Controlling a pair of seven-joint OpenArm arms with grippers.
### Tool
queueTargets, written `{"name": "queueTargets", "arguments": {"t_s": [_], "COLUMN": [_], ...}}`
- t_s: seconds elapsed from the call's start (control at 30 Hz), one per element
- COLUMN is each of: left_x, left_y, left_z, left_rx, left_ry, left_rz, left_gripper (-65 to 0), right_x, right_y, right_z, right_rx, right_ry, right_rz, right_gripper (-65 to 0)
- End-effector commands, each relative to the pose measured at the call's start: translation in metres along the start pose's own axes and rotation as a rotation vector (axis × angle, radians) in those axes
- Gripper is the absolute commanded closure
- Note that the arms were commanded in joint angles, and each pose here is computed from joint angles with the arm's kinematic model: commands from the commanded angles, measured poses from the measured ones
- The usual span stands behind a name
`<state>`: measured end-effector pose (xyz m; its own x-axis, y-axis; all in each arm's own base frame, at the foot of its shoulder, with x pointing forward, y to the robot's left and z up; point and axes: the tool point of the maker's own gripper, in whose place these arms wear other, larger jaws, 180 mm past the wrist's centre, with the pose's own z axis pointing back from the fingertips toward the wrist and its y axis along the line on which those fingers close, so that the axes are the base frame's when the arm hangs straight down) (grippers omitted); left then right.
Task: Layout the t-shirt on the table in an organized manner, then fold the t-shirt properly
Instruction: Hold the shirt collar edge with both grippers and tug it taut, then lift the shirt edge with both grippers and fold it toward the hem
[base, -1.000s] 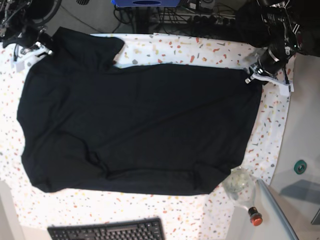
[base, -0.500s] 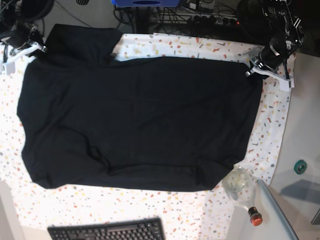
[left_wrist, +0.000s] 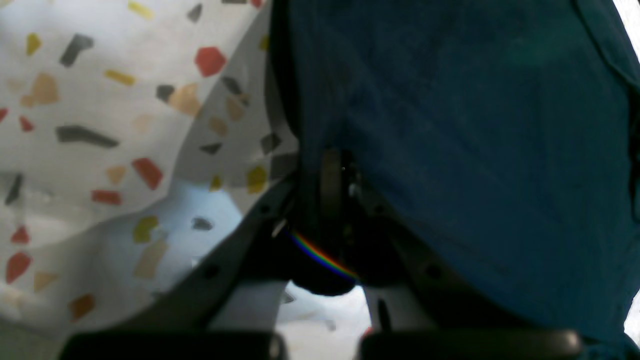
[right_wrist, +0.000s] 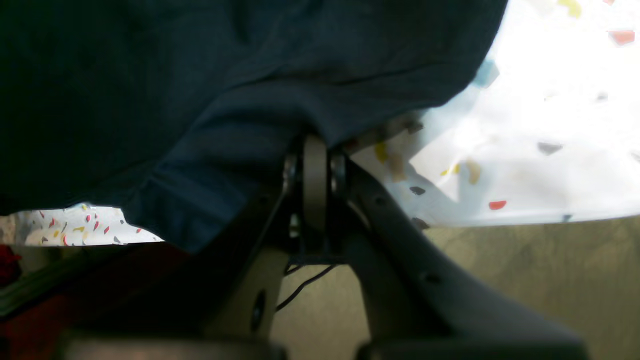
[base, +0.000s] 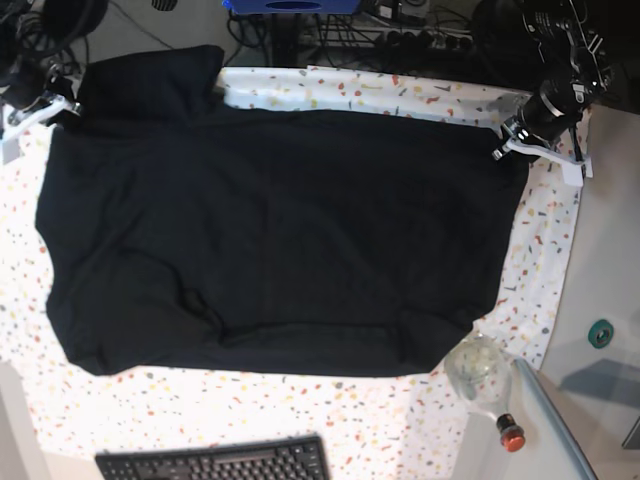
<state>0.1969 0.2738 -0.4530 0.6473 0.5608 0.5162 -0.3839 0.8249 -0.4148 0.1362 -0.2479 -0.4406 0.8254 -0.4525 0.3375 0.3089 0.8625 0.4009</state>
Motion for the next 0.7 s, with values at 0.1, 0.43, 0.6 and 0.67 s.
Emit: {"name": "queueTargets", "arguments": {"t_s": [0.1,0.43,0.6,0.67], "left_x": [0.006,0.019,0.038,0.045], "left_y": [0.003,-0.023,-0.042,-0.046], "left_z": [0.003,0.010,0.001,-0.004], "left_rx": [0.001,-0.042,-0.084,-0.096], "left_ry": [-0.018,-0.039,-0.062,-0.073], "left_rz": [-0.007,-0.041,-0.045,-0.037], "left_gripper": [0.0,0.0,0.0,0.0], "right_x": [0.015,0.023,0.058,0.072], "right_y": [-0.014,0.000,0.018,0.027], "right_z": [0.011,0.007,-0.003,-0.014], "right_rx": [-0.033,-0.001,0.034,0.057], "right_ry": [-0.044,0.002,0.002,0.013], "right_rz": [0.007,0.036,0.098,0.127], "right_gripper": [0.0,0.0,0.0,0.0]}}
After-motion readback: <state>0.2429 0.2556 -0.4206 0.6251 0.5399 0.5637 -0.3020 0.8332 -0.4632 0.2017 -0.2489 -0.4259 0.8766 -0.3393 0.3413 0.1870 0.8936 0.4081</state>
